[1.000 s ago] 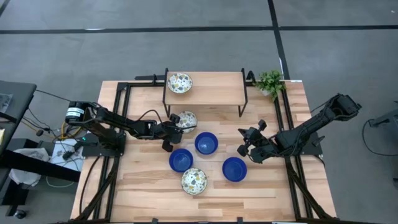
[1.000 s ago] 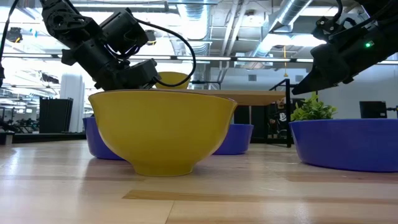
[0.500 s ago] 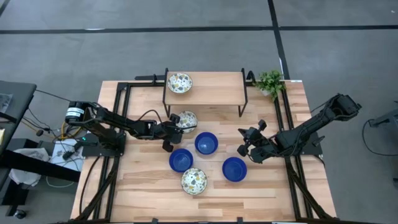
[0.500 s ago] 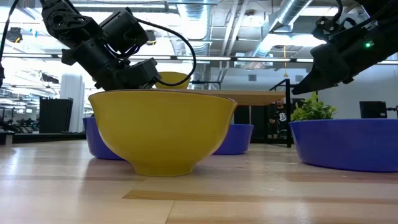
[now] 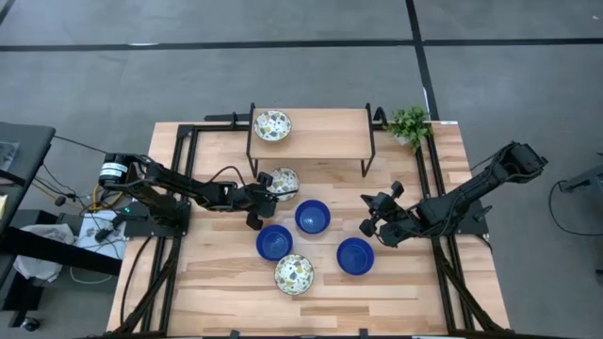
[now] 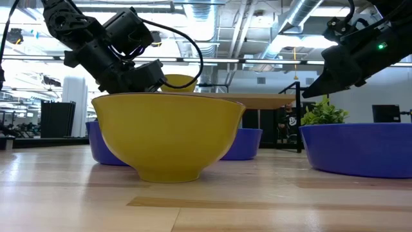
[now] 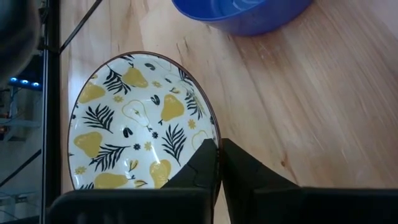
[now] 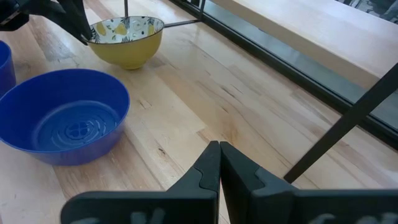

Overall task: Pick & Place Mini bowls
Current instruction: Stack the white pattern bowl on the top of the white pattern bowl on the shelf

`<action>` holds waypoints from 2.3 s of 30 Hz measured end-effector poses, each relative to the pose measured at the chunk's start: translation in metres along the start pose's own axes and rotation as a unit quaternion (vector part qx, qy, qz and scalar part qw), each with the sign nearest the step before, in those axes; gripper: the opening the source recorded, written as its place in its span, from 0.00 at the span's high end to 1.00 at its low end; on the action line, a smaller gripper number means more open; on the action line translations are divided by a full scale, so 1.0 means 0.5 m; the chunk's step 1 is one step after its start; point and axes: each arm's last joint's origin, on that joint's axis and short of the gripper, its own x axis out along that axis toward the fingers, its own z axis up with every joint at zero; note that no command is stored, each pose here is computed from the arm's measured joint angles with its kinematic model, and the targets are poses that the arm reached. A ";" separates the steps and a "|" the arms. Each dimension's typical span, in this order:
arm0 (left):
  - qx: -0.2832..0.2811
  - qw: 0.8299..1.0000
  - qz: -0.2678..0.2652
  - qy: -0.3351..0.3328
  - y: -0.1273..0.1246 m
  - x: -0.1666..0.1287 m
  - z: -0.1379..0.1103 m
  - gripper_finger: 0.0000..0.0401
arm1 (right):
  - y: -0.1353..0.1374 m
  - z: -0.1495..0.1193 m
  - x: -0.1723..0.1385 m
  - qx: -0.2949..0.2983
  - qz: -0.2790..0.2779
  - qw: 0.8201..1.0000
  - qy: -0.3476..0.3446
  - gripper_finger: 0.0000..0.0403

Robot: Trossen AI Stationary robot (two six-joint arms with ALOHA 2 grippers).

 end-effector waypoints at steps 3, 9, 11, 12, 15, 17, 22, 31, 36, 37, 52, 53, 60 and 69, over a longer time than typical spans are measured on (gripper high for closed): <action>-0.001 1.000 0.002 -0.002 0.001 0.000 0.001 0.96 | 0.000 0.000 0.000 0.000 0.000 1.000 0.000 1.00; -0.001 1.000 0.002 -0.002 0.001 0.000 0.001 0.97 | 0.001 -0.001 0.000 0.000 0.011 1.000 0.007 1.00; -0.001 1.000 0.002 -0.002 0.001 0.000 0.001 0.96 | 0.002 -0.001 0.000 0.001 0.013 1.000 0.009 1.00; -0.001 1.000 0.002 -0.003 0.001 0.000 0.001 0.96 | 0.002 -0.001 0.000 0.002 0.015 1.000 0.009 1.00; -0.002 1.000 0.004 -0.004 0.002 0.000 0.002 0.96 | 0.007 0.001 0.000 -0.008 0.037 0.999 0.016 1.00; -0.002 1.000 0.004 -0.005 0.002 0.000 0.002 0.96 | 0.015 0.007 -0.001 -0.018 0.071 0.997 0.018 1.00; -0.004 1.000 0.004 -0.005 0.002 0.000 0.002 0.96 | 0.042 0.034 -0.008 -0.050 0.194 0.980 -0.009 1.00; -0.004 1.000 0.004 -0.005 0.002 0.000 0.002 0.96 | 0.077 0.070 -0.040 -0.110 0.388 0.910 -0.100 1.00; -0.006 1.000 0.004 -0.005 0.002 0.000 0.002 0.96 | 0.078 0.068 -0.043 -0.115 0.390 0.908 -0.099 1.00; -0.006 1.000 0.004 -0.005 0.002 0.000 0.002 0.96 | 0.078 0.068 -0.042 -0.113 0.390 0.909 -0.098 1.00; -0.007 1.000 0.006 -0.007 0.003 0.000 0.003 0.97 | 0.077 0.067 -0.041 -0.114 0.388 0.910 -0.095 1.00; -0.007 1.000 0.006 -0.007 0.003 0.000 0.003 0.97 | 0.077 0.067 -0.041 -0.114 0.388 0.910 -0.096 1.00; -0.003 1.000 0.010 -0.015 -0.002 -0.003 0.011 0.97 | 0.077 0.067 -0.041 -0.114 0.388 0.910 -0.096 1.00; -0.002 0.999 0.018 -0.051 -0.006 -0.030 0.037 0.97 | 0.077 0.067 -0.041 -0.114 0.388 0.910 -0.095 1.00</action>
